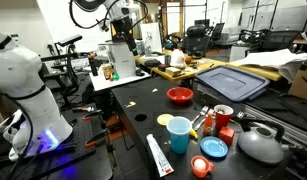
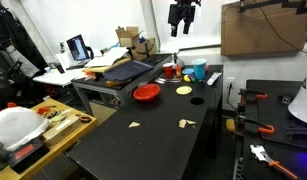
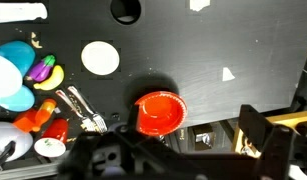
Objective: Move the cup to the left
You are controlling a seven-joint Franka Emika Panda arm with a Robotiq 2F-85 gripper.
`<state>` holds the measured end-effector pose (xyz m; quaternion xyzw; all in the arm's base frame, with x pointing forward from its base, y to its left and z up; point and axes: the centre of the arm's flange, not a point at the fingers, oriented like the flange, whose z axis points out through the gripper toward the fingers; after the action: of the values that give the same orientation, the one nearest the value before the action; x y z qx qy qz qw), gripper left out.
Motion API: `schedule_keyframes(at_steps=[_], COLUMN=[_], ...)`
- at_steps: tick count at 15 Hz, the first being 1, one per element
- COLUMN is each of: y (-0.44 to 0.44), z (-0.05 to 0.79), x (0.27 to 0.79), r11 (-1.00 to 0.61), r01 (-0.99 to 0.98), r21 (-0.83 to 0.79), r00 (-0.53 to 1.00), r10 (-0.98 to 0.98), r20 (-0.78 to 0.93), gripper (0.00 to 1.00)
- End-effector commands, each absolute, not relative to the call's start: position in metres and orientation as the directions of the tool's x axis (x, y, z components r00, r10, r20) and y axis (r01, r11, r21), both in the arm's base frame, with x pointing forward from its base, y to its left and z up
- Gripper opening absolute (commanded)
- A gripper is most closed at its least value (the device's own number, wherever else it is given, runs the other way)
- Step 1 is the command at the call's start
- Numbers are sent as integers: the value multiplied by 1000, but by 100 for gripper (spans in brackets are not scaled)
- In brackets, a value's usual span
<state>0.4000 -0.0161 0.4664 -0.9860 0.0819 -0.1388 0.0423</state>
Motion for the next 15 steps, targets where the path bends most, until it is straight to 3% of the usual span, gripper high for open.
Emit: schedule_keyframes(at_steps=[1,15], y=[-62,-151], z=[471,409], x=[398,413], r11=[-988,-987], r01=[-143,-9], r21=[-65,160], r00=[947,990], r10=[-156,13], r20=[279,139], gripper=[100,100])
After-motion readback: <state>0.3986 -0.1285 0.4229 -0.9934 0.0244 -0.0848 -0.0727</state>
